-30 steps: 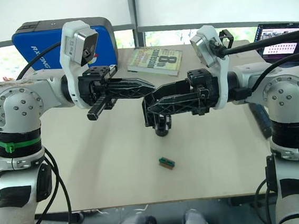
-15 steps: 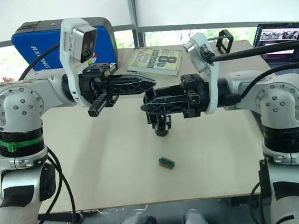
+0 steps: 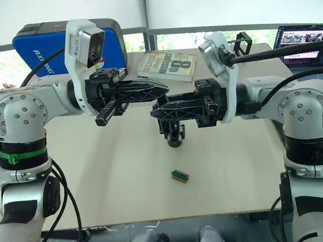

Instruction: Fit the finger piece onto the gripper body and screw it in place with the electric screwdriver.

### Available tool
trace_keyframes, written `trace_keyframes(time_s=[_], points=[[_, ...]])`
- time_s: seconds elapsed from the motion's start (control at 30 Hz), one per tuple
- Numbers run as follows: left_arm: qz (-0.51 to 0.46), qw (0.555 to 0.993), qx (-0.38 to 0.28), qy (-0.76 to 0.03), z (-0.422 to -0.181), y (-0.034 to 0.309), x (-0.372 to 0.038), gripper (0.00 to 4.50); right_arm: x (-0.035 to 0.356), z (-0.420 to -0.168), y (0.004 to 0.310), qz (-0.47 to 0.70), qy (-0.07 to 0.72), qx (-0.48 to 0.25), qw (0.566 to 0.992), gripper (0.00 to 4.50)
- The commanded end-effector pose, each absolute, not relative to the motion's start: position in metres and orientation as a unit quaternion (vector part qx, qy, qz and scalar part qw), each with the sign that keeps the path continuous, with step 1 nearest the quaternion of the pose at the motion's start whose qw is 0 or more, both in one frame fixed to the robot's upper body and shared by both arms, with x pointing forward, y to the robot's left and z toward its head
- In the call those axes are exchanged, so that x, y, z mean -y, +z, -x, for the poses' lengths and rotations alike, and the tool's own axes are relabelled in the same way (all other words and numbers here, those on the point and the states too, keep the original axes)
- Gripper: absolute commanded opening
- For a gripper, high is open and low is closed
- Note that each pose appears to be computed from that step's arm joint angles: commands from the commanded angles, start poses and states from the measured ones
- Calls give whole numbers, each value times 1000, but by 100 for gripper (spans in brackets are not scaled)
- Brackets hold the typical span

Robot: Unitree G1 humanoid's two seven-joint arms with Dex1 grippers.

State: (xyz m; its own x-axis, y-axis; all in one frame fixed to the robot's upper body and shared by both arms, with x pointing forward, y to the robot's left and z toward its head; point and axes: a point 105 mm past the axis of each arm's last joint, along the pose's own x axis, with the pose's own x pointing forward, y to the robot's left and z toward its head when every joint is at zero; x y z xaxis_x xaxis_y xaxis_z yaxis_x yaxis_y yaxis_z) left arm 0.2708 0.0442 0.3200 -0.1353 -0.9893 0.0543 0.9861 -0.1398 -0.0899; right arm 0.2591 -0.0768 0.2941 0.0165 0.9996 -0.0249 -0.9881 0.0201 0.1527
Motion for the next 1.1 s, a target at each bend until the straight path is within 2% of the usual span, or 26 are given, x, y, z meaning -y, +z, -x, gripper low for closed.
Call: trace_keyframes(time_s=[0.03,0.27,0.37,0.5,0.6,0.73,0.83,0.93,1.1], points=[[48,653,5,-756,-266,330,-48,0,79,-253,305,-36,705,-33,708,33],[46,657,-1,-752,-268,328,-47,0,79,-253,305,-27,705,-23,709,33],[43,656,19,-753,-268,332,-50,99,79,-253,303,-15,704,-15,710,33],[25,641,34,-766,-256,335,-69,293,81,-252,300,6,703,0,711,33],[-43,667,10,-744,-262,310,-95,437,86,-255,295,28,694,15,720,33],[-101,700,-26,-707,-280,273,-125,450,92,-256,284,48,687,20,725,33],[-132,737,-51,-661,-312,234,-141,450,96,-258,272,61,680,21,730,33],[-198,728,-62,-654,-331,197,-137,450,100,-259,262,71,676,21,734,33],[-223,724,-51,-650,-356,164,-115,450,105,-262,247,88,664,21,743,33]])
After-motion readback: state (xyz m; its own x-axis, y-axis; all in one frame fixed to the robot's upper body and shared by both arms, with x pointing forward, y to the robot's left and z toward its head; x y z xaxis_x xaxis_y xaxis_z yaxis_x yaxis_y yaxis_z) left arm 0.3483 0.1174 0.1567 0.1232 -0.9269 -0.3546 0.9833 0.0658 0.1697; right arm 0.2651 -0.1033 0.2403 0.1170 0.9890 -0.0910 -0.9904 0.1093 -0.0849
